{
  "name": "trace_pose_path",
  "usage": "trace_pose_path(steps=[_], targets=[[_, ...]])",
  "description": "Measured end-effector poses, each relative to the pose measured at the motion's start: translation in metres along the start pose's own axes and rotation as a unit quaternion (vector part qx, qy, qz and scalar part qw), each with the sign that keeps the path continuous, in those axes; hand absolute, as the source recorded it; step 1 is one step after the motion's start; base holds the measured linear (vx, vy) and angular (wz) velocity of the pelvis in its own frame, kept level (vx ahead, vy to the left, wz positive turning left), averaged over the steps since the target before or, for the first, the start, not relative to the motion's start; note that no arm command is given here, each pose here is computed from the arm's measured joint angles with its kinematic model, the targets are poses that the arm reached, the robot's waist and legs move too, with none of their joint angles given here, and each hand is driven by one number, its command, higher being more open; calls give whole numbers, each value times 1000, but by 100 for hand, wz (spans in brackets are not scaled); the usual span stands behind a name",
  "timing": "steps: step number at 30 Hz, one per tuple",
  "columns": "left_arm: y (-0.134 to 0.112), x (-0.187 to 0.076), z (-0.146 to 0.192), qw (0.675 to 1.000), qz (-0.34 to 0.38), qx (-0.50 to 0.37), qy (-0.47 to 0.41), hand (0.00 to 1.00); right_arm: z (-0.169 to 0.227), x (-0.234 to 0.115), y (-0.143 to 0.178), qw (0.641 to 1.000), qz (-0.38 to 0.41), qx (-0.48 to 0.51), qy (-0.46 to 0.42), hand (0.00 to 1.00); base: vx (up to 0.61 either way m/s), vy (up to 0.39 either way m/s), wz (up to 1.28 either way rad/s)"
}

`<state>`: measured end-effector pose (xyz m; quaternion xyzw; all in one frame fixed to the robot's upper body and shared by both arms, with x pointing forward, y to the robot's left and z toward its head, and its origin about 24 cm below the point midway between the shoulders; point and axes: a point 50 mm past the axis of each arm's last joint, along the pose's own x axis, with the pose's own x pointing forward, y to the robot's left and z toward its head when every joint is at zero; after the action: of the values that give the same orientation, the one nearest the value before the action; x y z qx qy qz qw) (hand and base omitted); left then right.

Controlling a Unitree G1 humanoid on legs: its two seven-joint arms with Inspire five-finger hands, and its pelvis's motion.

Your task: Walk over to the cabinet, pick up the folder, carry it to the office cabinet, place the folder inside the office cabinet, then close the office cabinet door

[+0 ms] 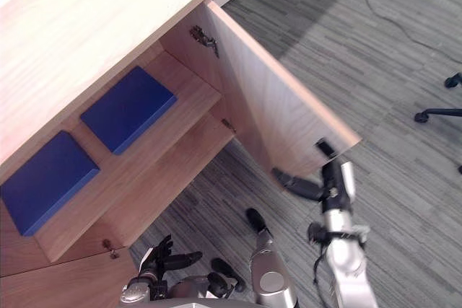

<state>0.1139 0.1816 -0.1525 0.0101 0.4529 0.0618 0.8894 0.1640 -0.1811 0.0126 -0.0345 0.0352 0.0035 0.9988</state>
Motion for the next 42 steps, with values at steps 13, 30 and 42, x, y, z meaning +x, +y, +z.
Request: trace_pose_path(steps=[13,30,42], targets=[[9,5,19,998,8,47,-30,100,10,49,67,983,173,-41,-45,100,-21,-13,86],[35,-3,14,992,84,-84,-40,100,1,124,-9,995,-91,-36,11,100,-65,-13,67],[143,-44,85,923,244,-178,-238,100,-109,56,18,964,-15,-42,263,100,84,-42,69]])
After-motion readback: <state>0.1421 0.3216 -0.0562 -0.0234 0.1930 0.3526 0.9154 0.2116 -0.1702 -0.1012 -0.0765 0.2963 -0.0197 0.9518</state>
